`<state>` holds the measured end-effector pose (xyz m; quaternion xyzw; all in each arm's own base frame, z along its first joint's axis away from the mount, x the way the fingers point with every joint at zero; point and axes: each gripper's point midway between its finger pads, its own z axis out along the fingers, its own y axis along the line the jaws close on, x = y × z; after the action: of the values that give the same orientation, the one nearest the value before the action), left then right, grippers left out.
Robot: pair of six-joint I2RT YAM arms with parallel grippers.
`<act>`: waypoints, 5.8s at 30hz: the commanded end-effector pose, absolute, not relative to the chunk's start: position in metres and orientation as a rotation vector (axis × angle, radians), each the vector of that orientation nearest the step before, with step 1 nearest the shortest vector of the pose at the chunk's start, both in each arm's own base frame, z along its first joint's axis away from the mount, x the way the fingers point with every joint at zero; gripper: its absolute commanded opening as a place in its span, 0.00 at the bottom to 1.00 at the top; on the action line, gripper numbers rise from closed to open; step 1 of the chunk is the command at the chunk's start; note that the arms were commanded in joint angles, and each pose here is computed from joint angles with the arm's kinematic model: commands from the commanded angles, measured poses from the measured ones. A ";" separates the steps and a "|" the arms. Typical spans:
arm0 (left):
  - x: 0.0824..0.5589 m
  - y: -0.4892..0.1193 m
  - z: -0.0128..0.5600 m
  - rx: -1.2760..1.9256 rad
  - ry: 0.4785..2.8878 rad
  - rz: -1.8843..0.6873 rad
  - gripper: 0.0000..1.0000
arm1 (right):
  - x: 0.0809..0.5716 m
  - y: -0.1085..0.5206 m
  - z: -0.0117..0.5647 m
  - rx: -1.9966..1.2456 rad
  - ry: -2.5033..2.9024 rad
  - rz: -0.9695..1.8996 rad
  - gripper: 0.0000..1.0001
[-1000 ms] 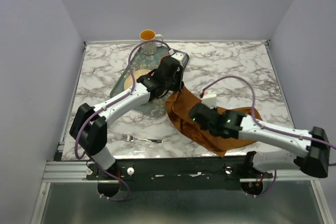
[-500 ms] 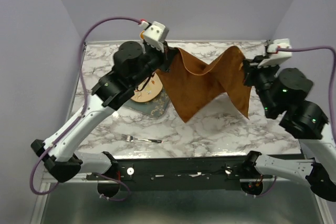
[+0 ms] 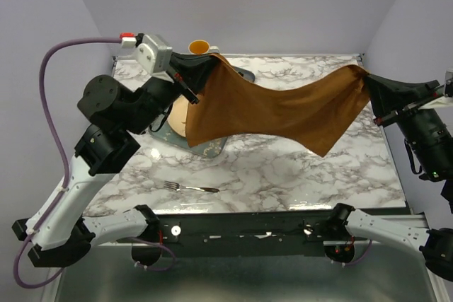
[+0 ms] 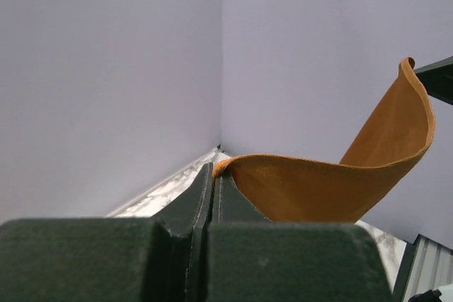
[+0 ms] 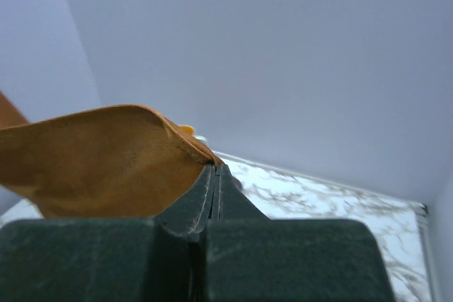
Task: Fold the napkin, place the utensils inside, and roll it up
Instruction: Flatten the napkin out
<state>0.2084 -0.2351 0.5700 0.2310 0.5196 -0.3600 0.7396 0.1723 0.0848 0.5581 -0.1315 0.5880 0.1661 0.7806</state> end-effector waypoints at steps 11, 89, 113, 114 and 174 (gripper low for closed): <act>0.335 -0.358 0.394 0.419 1.813 -0.761 0.00 | 0.310 -0.030 0.354 0.261 1.956 -0.451 0.01; 0.293 -0.429 0.007 0.865 2.542 -0.275 0.04 | 0.339 -0.167 0.024 1.094 2.528 -0.310 0.20; 0.128 -0.453 0.016 1.144 2.610 -0.671 0.05 | 0.344 -0.137 0.100 0.859 2.425 -0.116 0.50; 0.131 -0.454 0.028 1.131 2.579 -0.675 0.06 | 0.348 -0.128 0.098 0.825 2.442 -0.079 0.54; 0.334 -0.455 0.069 0.582 2.533 -0.696 0.17 | 0.453 -0.062 0.057 0.623 2.636 -0.031 0.64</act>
<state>0.3350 -0.4575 0.0917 0.2184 0.9061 -0.2629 0.2493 0.4802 -0.0467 0.0759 0.2313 0.9403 0.0232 0.2487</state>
